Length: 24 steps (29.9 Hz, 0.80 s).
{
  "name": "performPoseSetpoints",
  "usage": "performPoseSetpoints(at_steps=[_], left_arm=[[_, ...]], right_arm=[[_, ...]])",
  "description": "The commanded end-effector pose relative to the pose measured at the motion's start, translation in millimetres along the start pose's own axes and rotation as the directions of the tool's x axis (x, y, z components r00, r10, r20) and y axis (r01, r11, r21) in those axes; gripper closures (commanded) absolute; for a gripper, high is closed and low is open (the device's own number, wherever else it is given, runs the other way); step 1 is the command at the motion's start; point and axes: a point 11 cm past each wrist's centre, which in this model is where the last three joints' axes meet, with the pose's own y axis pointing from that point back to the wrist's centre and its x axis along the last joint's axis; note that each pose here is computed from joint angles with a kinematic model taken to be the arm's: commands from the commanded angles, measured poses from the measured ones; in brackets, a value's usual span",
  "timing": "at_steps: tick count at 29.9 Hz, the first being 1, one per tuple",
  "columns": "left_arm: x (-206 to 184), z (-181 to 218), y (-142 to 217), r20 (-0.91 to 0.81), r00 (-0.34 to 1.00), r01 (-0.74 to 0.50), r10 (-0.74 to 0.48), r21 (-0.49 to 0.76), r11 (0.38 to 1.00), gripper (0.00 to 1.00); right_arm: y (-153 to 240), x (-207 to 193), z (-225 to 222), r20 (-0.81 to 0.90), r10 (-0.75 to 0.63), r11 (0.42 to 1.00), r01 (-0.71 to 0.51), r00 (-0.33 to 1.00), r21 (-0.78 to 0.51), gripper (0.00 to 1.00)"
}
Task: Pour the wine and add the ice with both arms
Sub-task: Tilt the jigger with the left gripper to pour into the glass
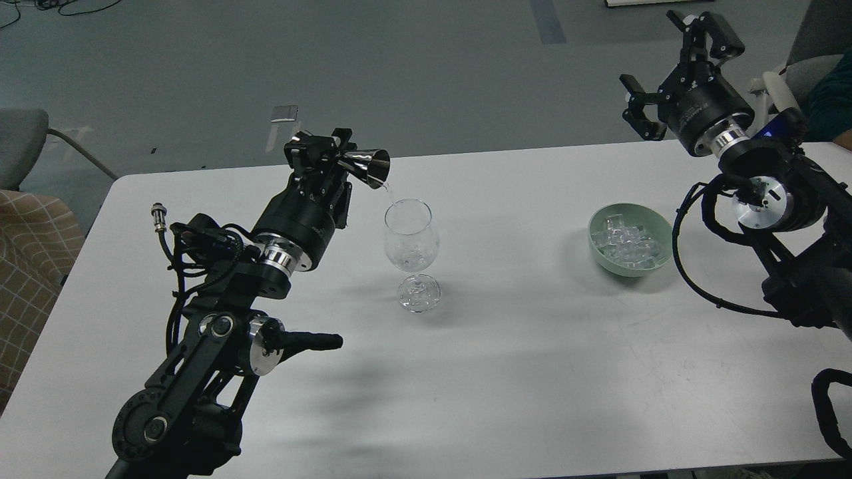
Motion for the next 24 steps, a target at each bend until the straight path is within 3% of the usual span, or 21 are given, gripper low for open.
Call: performPoseSetpoints(at_steps=[1, 5, 24], left_arm=[[-2, 1, 0, 0.029, 0.999, 0.015, -0.014, -0.010, 1.000, 1.00], [1, 2, 2, 0.138, 0.990, 0.010, -0.004, -0.037, 0.999, 1.00], [-16, 4, 3, 0.355, 0.935, 0.051, -0.022, -0.073, 0.996, 1.00]], right_arm=[[0, 0, 0, 0.000, 0.000, 1.000, 0.000, 1.000, 0.000, 0.00], [0, 0, 0, 0.000, 0.000, 1.000, 0.000, 1.000, 0.000, 0.00], [-1, -3, 2, 0.002, -0.005, 1.000, 0.005, 1.000, -0.002, 0.00]])
